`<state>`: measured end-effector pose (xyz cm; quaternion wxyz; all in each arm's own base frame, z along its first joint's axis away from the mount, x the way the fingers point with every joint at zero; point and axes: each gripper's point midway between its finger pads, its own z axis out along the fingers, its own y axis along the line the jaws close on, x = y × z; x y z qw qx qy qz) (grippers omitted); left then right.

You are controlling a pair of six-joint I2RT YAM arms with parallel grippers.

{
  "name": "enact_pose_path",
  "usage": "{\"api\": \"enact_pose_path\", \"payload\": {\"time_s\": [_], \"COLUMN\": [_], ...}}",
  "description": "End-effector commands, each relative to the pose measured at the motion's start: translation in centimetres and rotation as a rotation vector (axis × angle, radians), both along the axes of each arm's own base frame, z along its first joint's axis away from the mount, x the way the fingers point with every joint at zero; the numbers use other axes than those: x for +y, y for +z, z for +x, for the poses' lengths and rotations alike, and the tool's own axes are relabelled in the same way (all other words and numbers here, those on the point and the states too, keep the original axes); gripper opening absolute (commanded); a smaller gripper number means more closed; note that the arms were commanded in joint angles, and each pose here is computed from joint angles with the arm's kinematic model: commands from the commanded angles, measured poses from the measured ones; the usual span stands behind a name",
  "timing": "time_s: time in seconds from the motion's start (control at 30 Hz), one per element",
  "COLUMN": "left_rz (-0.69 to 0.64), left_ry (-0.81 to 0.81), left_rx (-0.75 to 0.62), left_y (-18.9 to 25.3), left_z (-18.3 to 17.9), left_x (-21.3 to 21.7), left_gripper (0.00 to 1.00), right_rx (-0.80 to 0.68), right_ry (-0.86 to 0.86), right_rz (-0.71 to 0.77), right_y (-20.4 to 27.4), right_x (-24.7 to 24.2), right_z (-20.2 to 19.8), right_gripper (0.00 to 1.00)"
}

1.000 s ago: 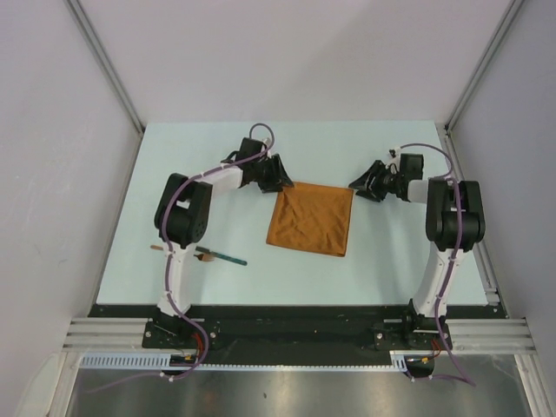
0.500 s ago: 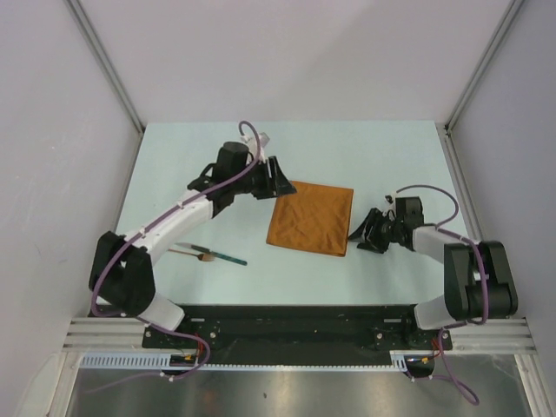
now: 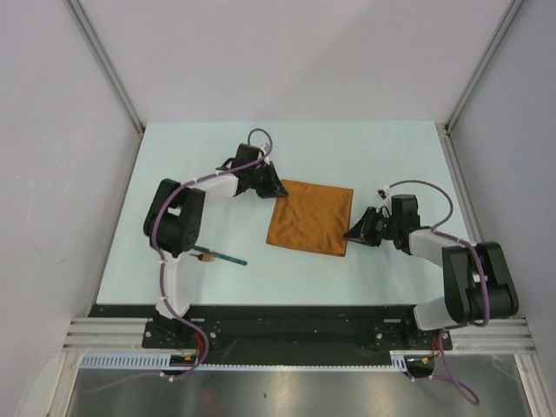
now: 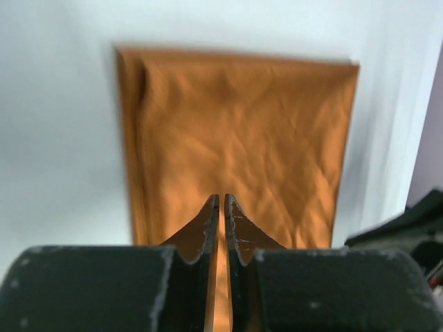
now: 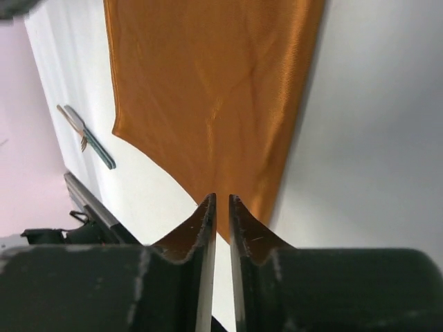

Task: Fold the napkin into a case and place the utensils inside
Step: Smooth out the square-folded napkin at the center of the board.

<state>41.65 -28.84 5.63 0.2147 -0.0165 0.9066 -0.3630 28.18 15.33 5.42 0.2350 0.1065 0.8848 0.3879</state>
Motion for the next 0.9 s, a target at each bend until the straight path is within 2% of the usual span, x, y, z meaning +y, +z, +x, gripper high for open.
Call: {"api": "enact_pose_path", "payload": {"time_s": [0.0, 0.23, 0.37, 0.53, 0.6, 0.67, 0.7, 0.73, 0.8, 0.87], "left_rz": [-0.053, 0.009, 0.039, 0.065, 0.063, 0.049, 0.046, 0.039, 0.022, -0.008], "left_ry": [0.008, 0.057, 0.087, 0.077, 0.068, 0.064, 0.065, 0.072, 0.074, 0.082], "left_rx": [-0.033, 0.050, 0.037, 0.045, 0.037, 0.011, -0.006, -0.045, -0.070, -0.137], "left_y": [1.0, -3.5, -3.2, -3.4, -3.0, -1.3, -0.5, 1.5, 3.9, 7.8], "left_z": [3.6, 4.2, 5.1, 5.2, 5.3, 5.6, 5.7, 6.0, 5.6, 4.9], "left_x": [-1.0, 0.6, 1.7, 2.3, 2.3, 2.0, 1.9, 1.8, 1.7, 1.8], "left_gripper": [0.10, 0.09, 0.09, 0.09, 0.09, 0.09, 0.10, 0.12, 0.15, 0.22], "right_rx": [-0.039, 0.044, 0.073, 0.142, 0.096, 0.077, 0.002, 0.028, 0.008, 0.027], "right_ry": [0.101, 0.129, 0.103, 0.049, 0.057, 0.047, 0.029, 0.025, -0.004, -0.027], "right_rz": [0.089, 0.099, 0.147, 0.068, 0.061, 0.037, 0.011, -0.018, -0.057, -0.084], "right_y": [0.6, -3.2, -4.2, -5.3, -4.1, -3.3, -1.4, -1.3, 0.0, 0.3], "right_x": [2.6, 2.4, 2.1, 1.0, 0.8, 0.4, 0.1, -0.3, -1.1, -1.9], "right_z": [0.7, -2.9, -3.4, -3.7, -3.2, -3.1, -1.9, -2.5, -2.0, -2.7], "right_gripper": [0.15, 0.12, 0.12, 0.14, 0.16, 0.28, 0.38, 0.43, 0.50, 0.52]}}
